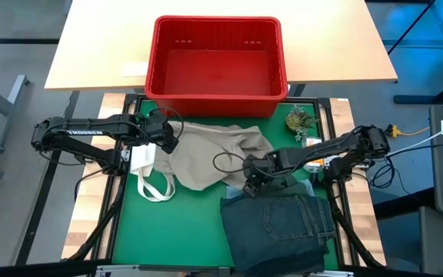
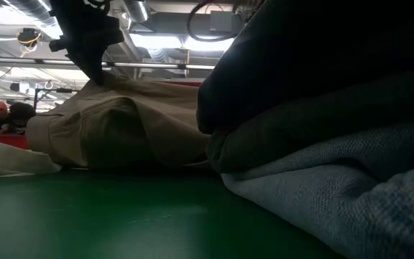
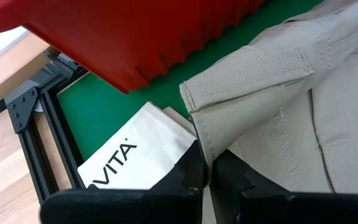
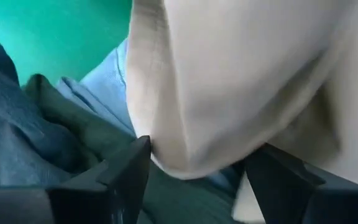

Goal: Fold Laundry from Bin
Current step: Fold the brown shorts

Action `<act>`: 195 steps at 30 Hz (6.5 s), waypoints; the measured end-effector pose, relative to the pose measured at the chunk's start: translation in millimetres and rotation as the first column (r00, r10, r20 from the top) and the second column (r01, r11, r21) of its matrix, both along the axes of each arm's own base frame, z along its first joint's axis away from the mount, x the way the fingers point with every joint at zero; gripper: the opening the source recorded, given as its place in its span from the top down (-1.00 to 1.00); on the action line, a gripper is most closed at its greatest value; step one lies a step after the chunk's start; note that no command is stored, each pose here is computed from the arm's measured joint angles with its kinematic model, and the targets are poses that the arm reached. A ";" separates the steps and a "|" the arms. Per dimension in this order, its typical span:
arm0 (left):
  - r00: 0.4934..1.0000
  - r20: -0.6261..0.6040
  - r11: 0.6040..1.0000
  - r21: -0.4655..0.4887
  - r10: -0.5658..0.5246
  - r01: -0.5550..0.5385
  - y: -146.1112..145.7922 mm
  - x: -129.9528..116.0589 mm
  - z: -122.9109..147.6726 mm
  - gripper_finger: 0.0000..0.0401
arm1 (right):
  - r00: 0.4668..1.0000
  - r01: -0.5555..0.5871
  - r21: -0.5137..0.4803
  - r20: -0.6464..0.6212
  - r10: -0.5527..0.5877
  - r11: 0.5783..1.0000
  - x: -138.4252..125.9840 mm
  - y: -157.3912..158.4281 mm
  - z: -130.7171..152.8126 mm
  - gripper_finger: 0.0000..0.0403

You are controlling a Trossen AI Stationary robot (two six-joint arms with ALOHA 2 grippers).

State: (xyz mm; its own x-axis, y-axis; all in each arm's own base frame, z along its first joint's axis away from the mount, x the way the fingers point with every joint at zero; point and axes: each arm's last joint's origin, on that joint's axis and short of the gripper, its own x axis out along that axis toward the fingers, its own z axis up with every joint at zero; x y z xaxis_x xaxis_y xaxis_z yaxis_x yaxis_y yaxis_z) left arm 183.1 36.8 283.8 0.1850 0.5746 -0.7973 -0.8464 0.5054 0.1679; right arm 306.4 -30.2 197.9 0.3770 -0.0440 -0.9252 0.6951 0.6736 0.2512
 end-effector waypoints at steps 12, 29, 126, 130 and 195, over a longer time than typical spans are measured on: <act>0.999 -0.037 0.997 0.080 -0.016 0.019 1.7 -0.5 1.3 0.97 | 0.992 -0.123 -0.004 0.004 0.123 0.992 3.4 0.6 4.6 0.84; 0.997 -0.063 0.994 0.092 -0.049 0.054 1.8 -0.5 3.4 0.97 | 0.962 -0.272 -0.240 -0.082 0.259 0.932 -4.8 -5.7 163.4 0.94; 0.883 -0.146 0.895 -0.070 -0.446 0.441 -66.9 19.7 20.1 0.39 | 0.795 -0.536 -0.165 -0.428 0.429 0.828 -92.2 123.7 123.8 0.13; 0.878 -0.138 0.889 -0.061 -0.458 0.454 -65.7 14.7 29.6 0.39 | 0.783 -0.537 -0.093 -0.423 0.455 0.838 -93.1 125.5 123.4 -0.05; 0.797 0.031 0.775 -0.212 -0.604 0.595 -100.4 13.9 32.0 0.39 | 0.683 -0.729 -0.275 -0.217 0.698 0.627 -45.7 239.1 88.9 0.97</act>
State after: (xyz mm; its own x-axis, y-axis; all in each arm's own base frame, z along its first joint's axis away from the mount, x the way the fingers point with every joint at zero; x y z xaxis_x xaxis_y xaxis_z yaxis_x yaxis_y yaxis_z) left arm 197.0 -63.6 315.9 0.4066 0.1845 -0.8948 -0.3558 0.9341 0.0310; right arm 260.8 209.0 286.8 0.3410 -0.0851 -0.9362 -0.0304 0.9944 -0.1014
